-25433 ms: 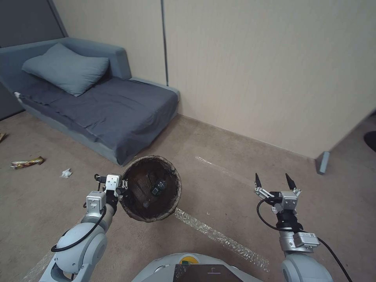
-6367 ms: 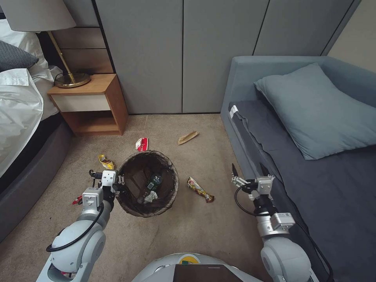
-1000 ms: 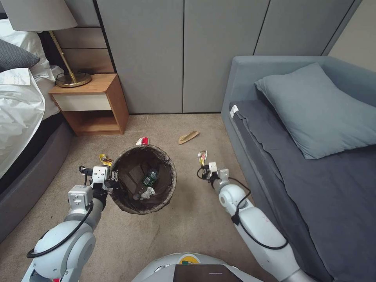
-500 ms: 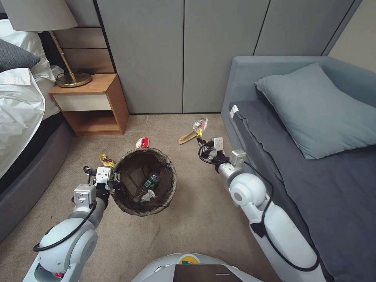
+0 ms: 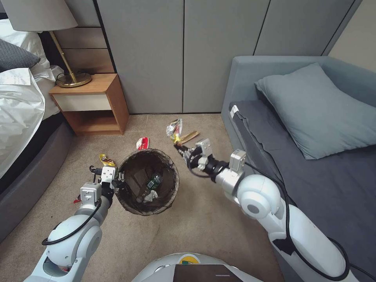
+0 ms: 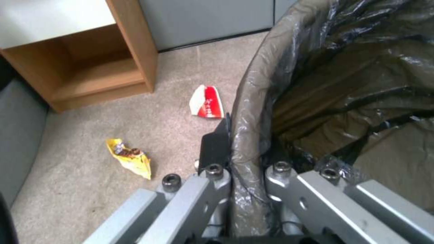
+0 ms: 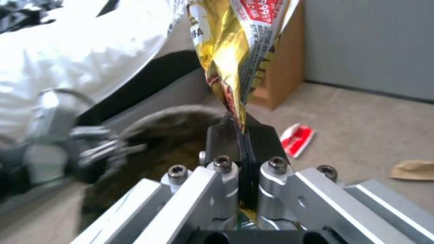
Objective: Pick up the trash bin, then pick up the garbage from the floor and place it into the trash bin.
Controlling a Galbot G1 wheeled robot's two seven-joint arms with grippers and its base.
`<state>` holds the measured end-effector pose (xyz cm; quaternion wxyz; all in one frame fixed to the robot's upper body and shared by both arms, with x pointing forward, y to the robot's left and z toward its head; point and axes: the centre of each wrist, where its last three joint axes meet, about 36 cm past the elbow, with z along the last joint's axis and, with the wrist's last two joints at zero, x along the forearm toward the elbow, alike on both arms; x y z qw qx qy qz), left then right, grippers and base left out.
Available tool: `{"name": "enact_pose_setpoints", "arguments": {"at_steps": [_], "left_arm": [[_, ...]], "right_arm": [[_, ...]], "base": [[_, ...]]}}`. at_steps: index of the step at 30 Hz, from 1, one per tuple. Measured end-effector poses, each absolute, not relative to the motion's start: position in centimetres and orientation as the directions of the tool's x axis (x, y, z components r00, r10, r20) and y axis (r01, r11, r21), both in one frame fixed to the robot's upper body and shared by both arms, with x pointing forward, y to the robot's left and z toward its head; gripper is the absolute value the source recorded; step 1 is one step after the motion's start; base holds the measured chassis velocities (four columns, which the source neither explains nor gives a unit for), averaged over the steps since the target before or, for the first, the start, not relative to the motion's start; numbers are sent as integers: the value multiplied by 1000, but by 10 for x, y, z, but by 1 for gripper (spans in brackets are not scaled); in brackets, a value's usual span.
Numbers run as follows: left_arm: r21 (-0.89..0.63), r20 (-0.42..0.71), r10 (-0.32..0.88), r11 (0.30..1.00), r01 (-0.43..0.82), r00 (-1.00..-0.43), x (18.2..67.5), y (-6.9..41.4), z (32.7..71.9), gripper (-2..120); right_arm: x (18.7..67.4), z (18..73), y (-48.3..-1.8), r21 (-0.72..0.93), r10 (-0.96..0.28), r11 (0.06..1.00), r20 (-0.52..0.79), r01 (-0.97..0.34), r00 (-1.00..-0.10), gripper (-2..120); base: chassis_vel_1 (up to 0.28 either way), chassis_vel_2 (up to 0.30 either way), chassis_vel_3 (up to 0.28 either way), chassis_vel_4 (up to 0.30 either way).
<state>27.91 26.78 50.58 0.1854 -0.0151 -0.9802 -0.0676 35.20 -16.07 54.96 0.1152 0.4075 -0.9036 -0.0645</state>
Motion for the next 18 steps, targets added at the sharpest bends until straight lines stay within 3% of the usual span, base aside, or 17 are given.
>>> {"name": "enact_pose_setpoints", "arguments": {"at_steps": [9, 18], "left_arm": [[117, 368, 18, 991, 65, -930, 283, 267, 503, 3], [93, 373, 30, 993, 70, -927, 285, 265, 501, 3]], "right_arm": [[339, 547, -135, 268, -828, 560, 199, -784, -524, 0], [332, 541, -119, 282, -855, 516, 223, -809, -468, 0]], "base": [[0, 0, 0, 0], [0, 0, 0, 0]]}}
